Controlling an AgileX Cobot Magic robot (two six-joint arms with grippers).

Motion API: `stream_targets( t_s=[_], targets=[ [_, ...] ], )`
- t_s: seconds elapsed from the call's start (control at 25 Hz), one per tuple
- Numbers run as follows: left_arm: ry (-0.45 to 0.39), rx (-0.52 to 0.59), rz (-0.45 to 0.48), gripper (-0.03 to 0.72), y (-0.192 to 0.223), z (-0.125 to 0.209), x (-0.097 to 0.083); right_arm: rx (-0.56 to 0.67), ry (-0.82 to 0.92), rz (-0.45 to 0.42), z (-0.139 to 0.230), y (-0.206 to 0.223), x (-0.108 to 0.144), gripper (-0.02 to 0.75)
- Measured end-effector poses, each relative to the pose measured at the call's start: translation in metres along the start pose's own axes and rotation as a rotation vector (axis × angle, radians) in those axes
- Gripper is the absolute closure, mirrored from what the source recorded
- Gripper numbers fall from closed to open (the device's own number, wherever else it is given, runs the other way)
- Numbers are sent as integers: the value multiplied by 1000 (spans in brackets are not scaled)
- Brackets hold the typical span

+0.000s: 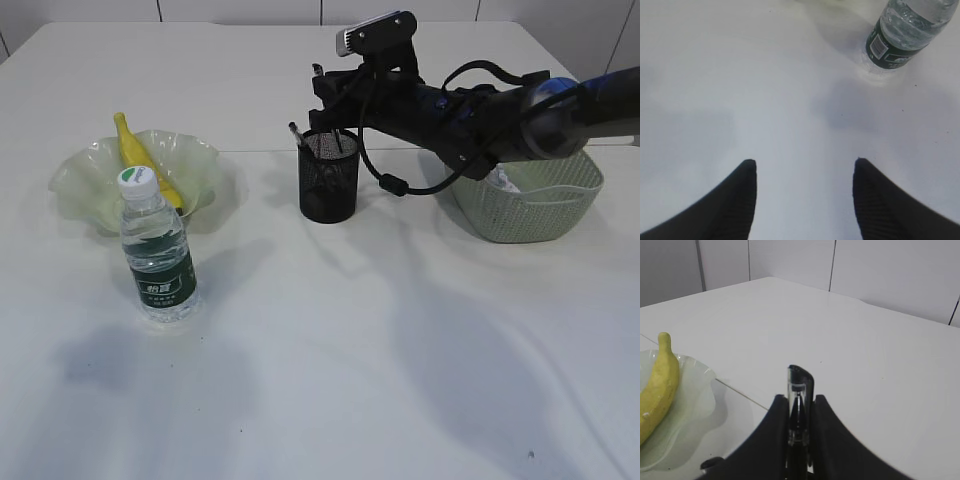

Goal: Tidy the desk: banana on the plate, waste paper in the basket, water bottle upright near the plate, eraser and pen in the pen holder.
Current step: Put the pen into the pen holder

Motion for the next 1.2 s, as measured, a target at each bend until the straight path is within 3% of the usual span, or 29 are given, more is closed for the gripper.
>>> stream_targets(
  t_s=[0.52,0.8,1.2],
  targets=[
    [0,11,-1,263,0,2,0,1,-5,-2,0,0,0,608],
    [0,12,-1,263,0,2,0,1,-5,-2,0,0,0,505],
    [0,13,-1,263,0,2,0,69,9,20,8,-2,-4,493]
  ],
)
Point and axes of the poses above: a point on each arm's last joint axis where the gripper is mounted, y pointing out along that axis toward the gripper, x along the wrist's bending axis when the last joint is at zero, z = x × y, the point moved 9 cm from there along y, pointing out along that axis toward the gripper, and after that the axes turned 6 degrees about -y, right-handed, at the moved point
